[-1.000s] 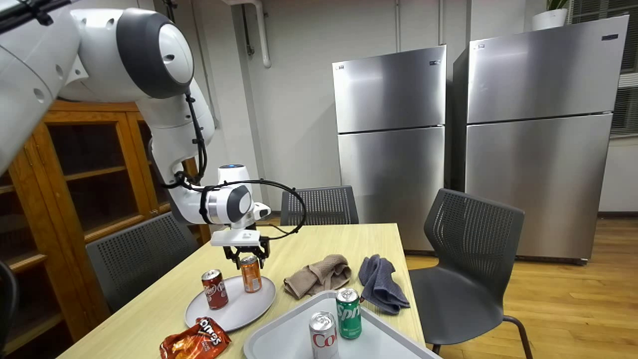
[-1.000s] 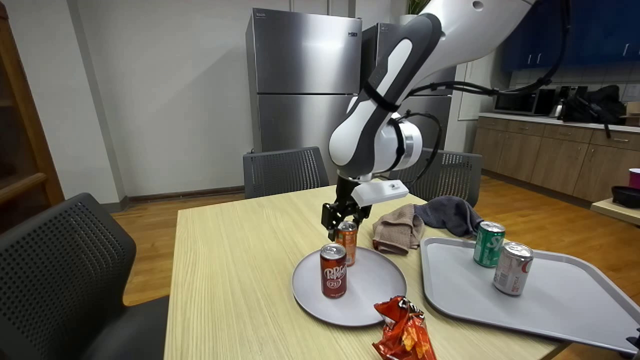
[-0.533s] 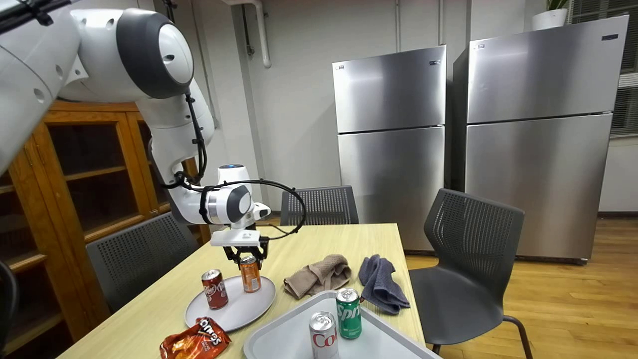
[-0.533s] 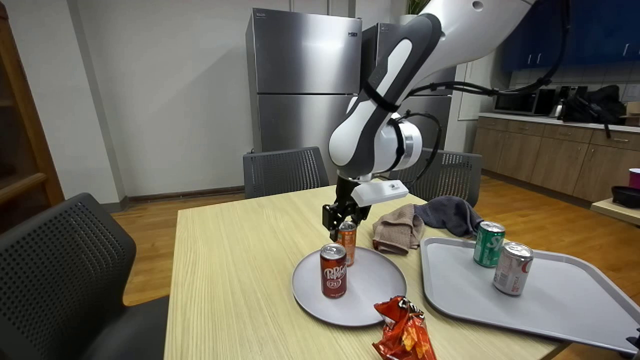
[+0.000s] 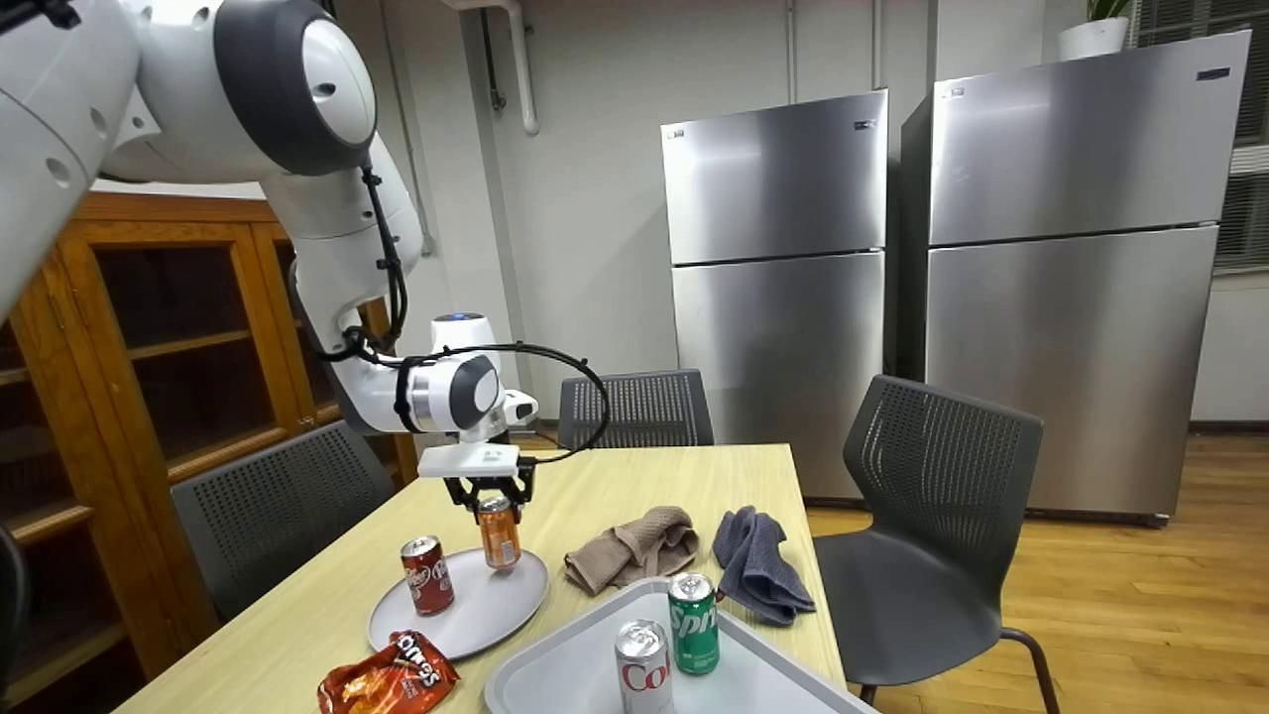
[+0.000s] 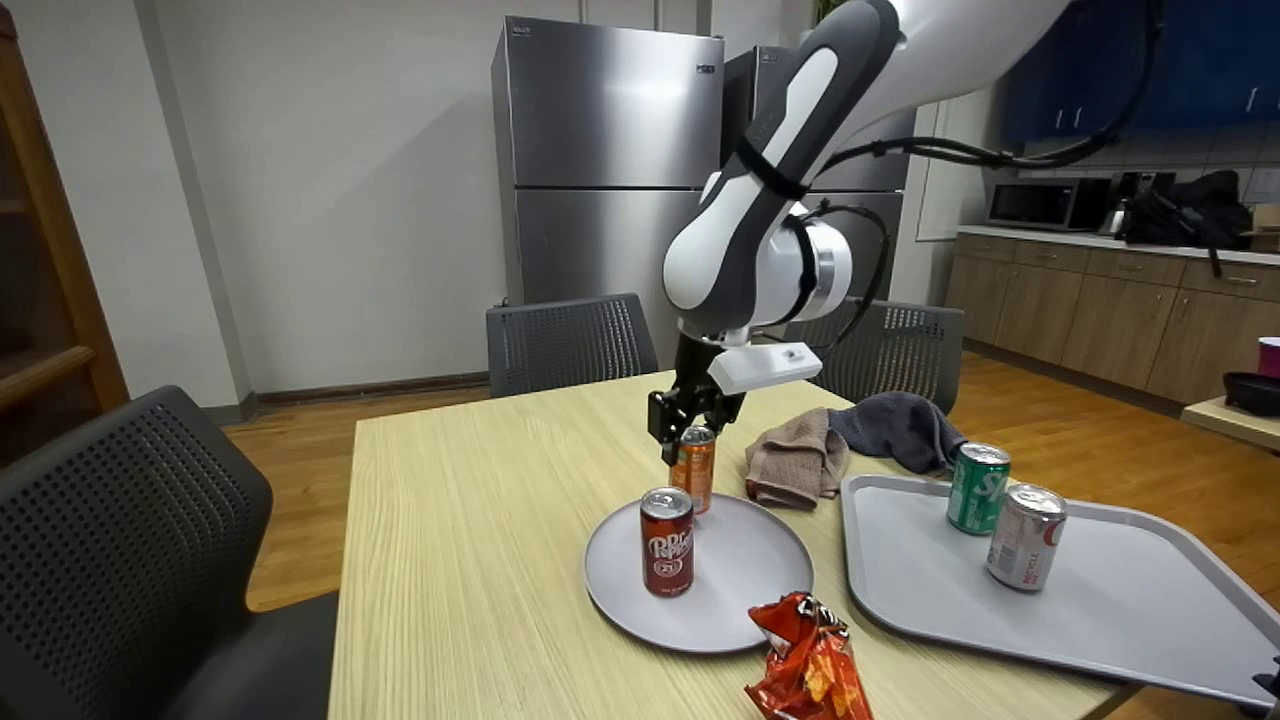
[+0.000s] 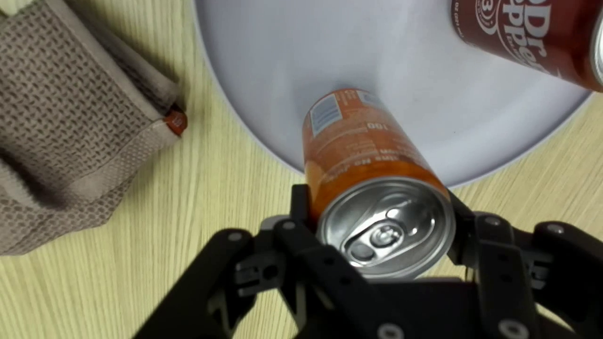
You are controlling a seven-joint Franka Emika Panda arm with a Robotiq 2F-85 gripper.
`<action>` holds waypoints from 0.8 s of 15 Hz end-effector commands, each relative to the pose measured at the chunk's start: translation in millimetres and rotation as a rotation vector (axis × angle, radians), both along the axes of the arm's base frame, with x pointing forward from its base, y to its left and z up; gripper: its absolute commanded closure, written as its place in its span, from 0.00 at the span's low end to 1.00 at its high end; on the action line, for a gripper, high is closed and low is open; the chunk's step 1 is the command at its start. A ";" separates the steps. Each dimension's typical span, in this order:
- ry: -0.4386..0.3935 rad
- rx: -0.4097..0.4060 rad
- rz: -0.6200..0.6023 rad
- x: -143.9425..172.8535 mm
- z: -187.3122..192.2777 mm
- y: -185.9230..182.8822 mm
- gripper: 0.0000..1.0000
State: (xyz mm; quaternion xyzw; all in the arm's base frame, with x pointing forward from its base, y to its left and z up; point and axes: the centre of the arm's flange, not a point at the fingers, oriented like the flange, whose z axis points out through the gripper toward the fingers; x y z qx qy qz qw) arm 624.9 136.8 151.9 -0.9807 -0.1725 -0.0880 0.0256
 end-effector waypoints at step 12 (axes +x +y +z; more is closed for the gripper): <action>-0.064 0.009 0.000 -63.1 77.9 -80.7 0.62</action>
